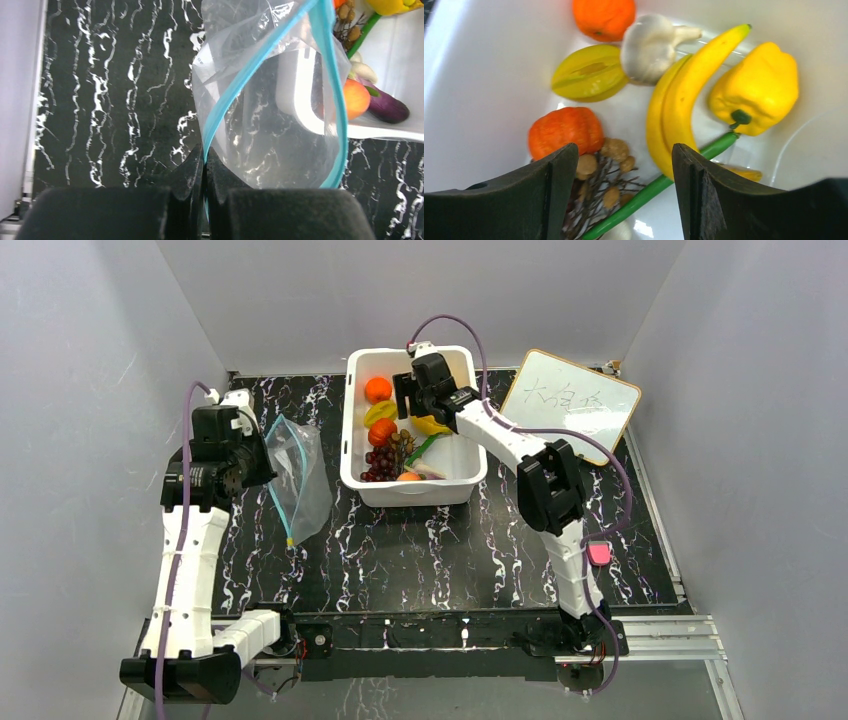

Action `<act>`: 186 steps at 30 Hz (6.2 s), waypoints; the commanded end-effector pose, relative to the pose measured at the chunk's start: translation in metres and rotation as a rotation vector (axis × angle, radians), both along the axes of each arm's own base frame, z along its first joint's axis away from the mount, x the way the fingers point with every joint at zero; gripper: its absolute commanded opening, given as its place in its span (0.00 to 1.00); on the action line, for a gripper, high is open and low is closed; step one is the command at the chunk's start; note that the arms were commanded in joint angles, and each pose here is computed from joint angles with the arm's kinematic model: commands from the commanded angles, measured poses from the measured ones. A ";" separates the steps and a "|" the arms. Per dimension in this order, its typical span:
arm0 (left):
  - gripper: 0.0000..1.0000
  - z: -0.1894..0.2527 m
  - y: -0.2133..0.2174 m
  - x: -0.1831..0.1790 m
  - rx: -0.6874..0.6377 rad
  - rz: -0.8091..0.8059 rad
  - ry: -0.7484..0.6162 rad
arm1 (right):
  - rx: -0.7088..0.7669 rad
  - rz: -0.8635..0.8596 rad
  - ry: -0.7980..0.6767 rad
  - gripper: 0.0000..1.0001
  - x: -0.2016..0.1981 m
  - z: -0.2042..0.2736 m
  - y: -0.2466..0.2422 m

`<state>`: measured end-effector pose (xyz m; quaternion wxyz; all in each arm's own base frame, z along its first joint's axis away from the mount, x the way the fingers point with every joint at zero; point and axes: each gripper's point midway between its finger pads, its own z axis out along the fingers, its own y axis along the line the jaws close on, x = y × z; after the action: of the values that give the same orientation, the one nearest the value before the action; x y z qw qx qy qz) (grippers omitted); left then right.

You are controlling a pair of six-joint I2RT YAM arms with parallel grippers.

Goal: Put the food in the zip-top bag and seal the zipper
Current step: Pick up the fake fruit from the bin, then place the fake fruit in the zipper food storage bag.

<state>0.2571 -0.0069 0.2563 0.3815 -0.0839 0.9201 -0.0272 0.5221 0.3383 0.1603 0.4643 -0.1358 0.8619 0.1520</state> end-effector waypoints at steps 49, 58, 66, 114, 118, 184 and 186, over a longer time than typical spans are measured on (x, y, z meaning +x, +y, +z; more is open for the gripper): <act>0.00 -0.020 -0.071 0.010 -0.223 -0.323 -0.117 | 0.042 0.195 -0.071 0.21 -0.024 0.061 -0.015; 0.00 -0.016 -0.078 0.010 -0.258 -0.342 -0.134 | 0.350 0.348 0.030 0.22 -0.112 0.131 0.002; 0.00 -0.015 -0.083 0.011 -0.311 -0.323 -0.134 | 0.664 0.472 0.081 0.20 -0.194 0.196 0.001; 0.00 0.008 -0.118 0.006 -0.500 -0.458 -0.210 | 1.198 0.185 0.798 0.22 -0.269 0.162 0.096; 0.00 0.008 -0.118 0.003 -0.491 -0.470 -0.213 | 1.210 0.081 0.828 0.26 -0.260 0.157 0.096; 0.00 0.024 -0.139 -0.012 -0.704 -0.469 -0.219 | 0.531 0.276 0.289 0.62 -0.256 0.141 0.033; 0.00 0.024 -0.138 -0.012 -0.694 -0.467 -0.216 | 0.515 0.264 0.262 0.58 -0.255 0.144 0.027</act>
<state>0.2506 -0.1394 0.2654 0.3994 -0.0110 0.8188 -0.4122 0.2624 0.3800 0.2698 0.2739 -0.0635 0.8436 0.4574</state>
